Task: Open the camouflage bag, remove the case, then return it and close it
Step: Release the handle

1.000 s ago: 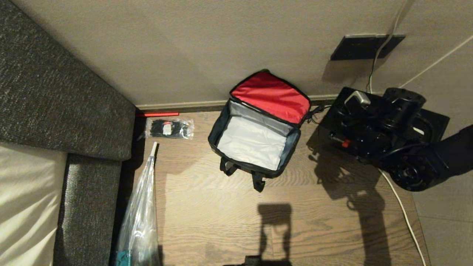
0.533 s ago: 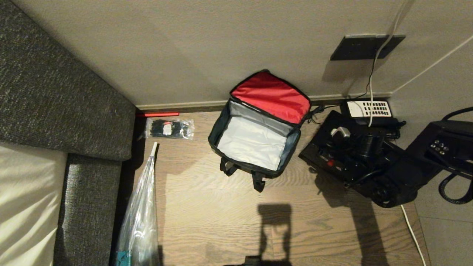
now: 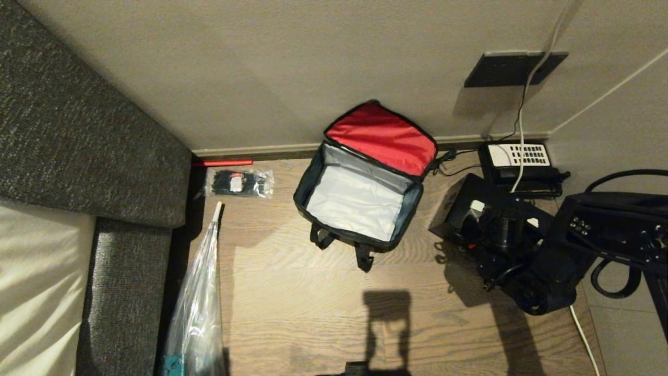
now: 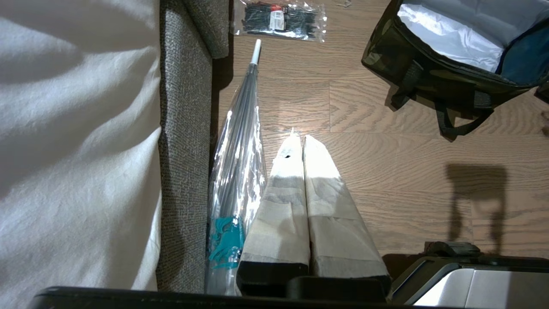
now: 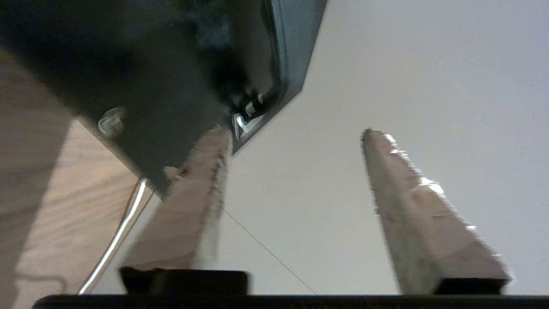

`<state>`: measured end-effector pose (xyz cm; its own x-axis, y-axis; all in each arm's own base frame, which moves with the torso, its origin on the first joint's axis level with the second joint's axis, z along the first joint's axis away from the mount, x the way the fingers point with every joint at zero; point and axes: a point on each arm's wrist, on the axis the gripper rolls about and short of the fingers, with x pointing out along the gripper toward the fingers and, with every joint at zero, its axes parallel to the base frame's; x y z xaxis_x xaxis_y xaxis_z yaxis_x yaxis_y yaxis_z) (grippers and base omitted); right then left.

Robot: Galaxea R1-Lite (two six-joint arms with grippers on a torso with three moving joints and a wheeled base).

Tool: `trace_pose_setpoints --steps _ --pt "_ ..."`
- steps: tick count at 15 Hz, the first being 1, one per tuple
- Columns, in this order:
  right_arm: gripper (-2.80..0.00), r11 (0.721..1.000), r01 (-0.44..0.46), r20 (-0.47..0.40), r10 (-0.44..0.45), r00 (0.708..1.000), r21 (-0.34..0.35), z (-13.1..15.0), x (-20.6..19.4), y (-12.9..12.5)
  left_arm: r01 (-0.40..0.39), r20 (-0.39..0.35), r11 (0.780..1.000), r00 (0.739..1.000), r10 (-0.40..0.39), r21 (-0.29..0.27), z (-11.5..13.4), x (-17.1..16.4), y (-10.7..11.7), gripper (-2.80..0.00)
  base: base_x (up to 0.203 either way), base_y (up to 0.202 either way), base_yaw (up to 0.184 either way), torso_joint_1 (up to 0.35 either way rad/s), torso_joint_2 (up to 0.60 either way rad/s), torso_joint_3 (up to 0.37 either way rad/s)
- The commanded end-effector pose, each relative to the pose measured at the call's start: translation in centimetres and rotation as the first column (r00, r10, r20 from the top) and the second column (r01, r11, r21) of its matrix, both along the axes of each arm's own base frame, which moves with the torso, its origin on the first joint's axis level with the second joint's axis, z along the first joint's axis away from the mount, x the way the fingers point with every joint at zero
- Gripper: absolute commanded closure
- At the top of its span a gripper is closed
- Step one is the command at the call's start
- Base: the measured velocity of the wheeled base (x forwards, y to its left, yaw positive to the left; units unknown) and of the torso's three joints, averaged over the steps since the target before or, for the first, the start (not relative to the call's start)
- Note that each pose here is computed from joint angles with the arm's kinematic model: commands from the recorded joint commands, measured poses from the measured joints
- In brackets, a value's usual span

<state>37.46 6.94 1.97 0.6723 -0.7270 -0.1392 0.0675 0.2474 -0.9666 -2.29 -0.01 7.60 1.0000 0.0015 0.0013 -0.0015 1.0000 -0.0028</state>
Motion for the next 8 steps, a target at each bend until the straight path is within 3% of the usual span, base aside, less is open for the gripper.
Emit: trace_pose_setpoints --steps 1,2,3,8 --pt "-2.8 0.998 -0.06 -0.069 0.06 0.996 0.009 0.0 -2.5 1.1 0.0 0.003 1.0 1.0 0.0 0.0 0.0 0.0 0.0 0.0 0.0 0.0 0.0 0.0 0.0 0.0" --pt "-2.8 0.996 -0.085 -0.046 0.087 0.995 0.034 1.3 -3.1 1.7 -0.001 0.003 1.0 1.0 0.001 0.0 0.0 0.0 0.0 0.0 0.0 0.0 0.0 0.0 0.0 0.0" --pt "0.0 0.994 -0.101 -0.008 0.102 0.995 0.052 3.2 -3.7 1.9 -0.002 0.002 1.0 1.0 0.002 0.0 0.0 0.0 0.0 0.0 0.0 0.0 0.0 0.0 0.0 0.0" --pt "0.0 0.982 -0.135 0.194 0.107 0.975 0.136 13.5 -8.9 0.7 -0.002 0.003 1.0 1.0 0.002 0.0 0.0 0.0 0.0 0.0 0.0 0.0 0.0 0.0 0.0 0.0"
